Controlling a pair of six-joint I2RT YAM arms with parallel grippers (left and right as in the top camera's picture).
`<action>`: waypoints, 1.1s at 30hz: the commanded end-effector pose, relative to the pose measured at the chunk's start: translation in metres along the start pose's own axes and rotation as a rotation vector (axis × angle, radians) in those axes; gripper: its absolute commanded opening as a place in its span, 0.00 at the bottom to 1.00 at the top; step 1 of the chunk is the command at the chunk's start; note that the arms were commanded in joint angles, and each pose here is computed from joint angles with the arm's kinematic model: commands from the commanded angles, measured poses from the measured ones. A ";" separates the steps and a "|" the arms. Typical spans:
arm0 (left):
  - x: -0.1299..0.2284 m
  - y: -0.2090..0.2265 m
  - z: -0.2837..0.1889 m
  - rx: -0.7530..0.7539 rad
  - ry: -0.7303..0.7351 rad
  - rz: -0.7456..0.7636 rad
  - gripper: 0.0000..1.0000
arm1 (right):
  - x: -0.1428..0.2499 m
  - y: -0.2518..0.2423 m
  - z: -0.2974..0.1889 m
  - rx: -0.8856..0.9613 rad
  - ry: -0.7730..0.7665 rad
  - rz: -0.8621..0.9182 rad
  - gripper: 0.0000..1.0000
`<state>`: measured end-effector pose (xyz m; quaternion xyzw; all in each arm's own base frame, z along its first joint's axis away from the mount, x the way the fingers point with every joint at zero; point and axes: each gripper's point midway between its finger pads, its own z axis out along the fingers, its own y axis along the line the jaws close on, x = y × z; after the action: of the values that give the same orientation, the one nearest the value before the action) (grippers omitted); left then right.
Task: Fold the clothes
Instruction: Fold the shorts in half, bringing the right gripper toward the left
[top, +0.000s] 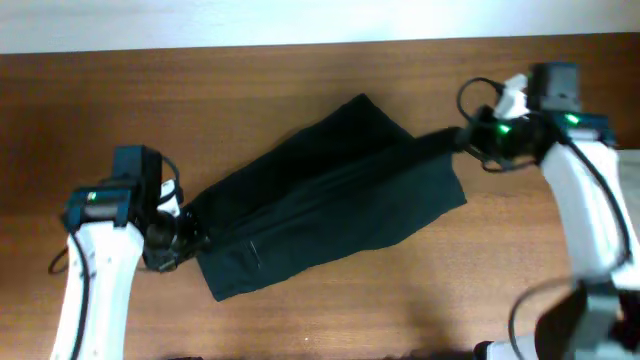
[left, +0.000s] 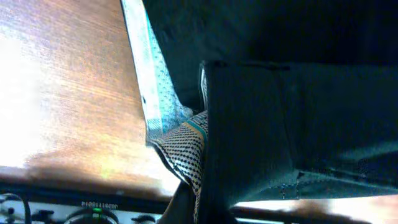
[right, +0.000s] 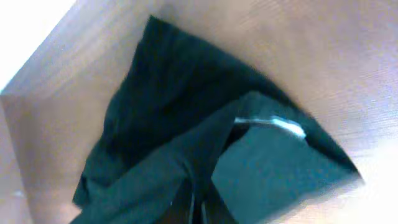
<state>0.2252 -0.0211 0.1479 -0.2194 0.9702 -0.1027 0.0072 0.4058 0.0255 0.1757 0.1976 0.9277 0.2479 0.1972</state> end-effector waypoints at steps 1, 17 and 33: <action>-0.033 0.048 0.014 -0.276 -0.065 -0.061 0.00 | -0.039 -0.002 0.043 -0.004 -0.079 -0.052 0.04; -0.099 0.058 0.051 -0.404 -0.139 -0.033 0.93 | -0.058 -0.021 0.071 -0.055 -0.087 -0.173 0.68; -0.111 -0.024 0.012 -0.055 -0.227 0.253 0.00 | 0.022 0.083 0.216 -0.252 -0.117 0.147 0.04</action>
<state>0.3323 0.0178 0.1280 -0.1386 0.9840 -0.0269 0.1085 0.4597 0.1714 0.0203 0.1772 0.9204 0.3002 0.1770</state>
